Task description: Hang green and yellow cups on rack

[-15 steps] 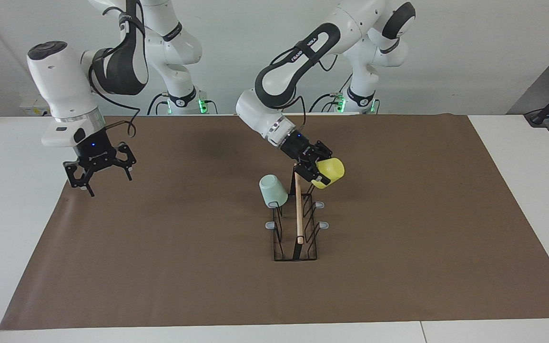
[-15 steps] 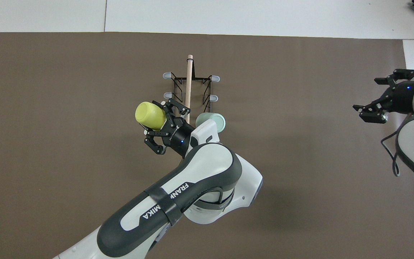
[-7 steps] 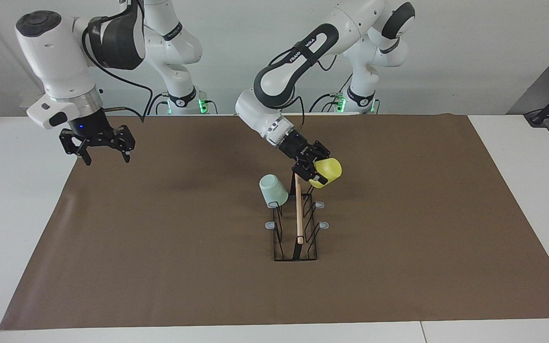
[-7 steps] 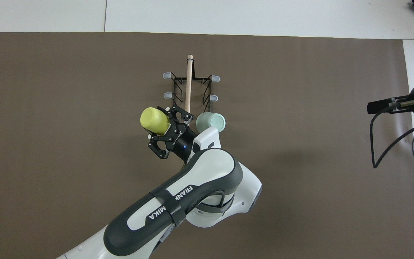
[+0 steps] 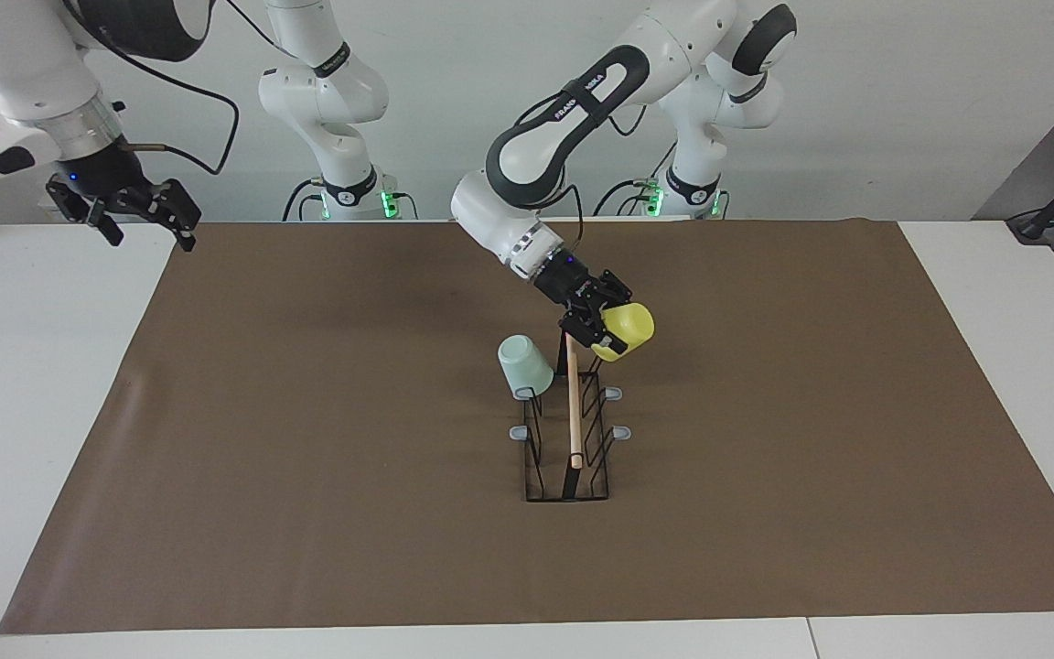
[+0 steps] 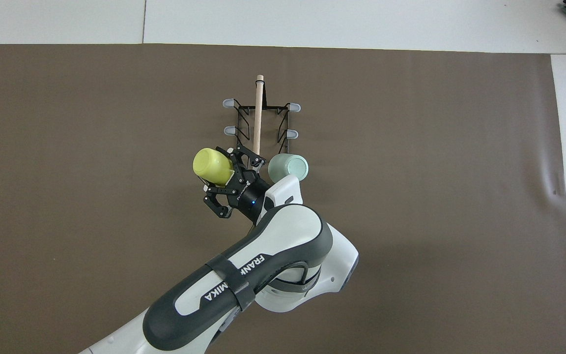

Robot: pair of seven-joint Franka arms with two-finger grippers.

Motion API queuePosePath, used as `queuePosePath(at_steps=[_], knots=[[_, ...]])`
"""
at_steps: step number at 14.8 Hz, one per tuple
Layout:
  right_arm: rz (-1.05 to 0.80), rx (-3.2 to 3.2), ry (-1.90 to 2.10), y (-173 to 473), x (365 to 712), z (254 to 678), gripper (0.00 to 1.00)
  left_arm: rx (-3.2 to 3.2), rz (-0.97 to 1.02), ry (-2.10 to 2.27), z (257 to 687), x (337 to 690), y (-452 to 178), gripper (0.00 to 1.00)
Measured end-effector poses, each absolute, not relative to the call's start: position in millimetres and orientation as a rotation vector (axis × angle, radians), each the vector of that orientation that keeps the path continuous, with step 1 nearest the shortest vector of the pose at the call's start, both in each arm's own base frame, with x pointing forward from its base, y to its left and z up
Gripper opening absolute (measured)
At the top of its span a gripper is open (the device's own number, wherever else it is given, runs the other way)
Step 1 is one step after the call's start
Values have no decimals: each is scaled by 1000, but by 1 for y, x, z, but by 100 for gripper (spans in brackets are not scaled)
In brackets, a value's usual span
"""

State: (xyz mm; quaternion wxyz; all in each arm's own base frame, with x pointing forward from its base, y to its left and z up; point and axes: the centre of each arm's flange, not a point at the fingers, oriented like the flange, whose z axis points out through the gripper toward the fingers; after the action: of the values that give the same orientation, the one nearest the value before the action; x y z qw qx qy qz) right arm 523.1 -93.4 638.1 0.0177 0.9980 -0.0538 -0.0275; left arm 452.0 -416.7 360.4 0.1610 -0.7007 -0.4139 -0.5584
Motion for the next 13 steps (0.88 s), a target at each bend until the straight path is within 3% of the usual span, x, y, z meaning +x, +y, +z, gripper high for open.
queuePosePath(at_steps=[3,7,9,11,13], knots=[[-186,3109,-144,-82,499,654,100,-2007,-1586,-1181,358,450,-417,68],[-260,3101,-93,-53,495,653,100,-2010,-1577,-1188,358,449,-417,71],[-247,3101,-81,-48,497,653,100,-2014,-1566,-1193,357,447,-418,77],[-206,3102,-81,-48,500,654,100,-2016,-1562,-1196,357,446,-419,91],[-157,3107,-78,-48,505,653,100,-2016,-1559,-1199,357,446,-419,93]])
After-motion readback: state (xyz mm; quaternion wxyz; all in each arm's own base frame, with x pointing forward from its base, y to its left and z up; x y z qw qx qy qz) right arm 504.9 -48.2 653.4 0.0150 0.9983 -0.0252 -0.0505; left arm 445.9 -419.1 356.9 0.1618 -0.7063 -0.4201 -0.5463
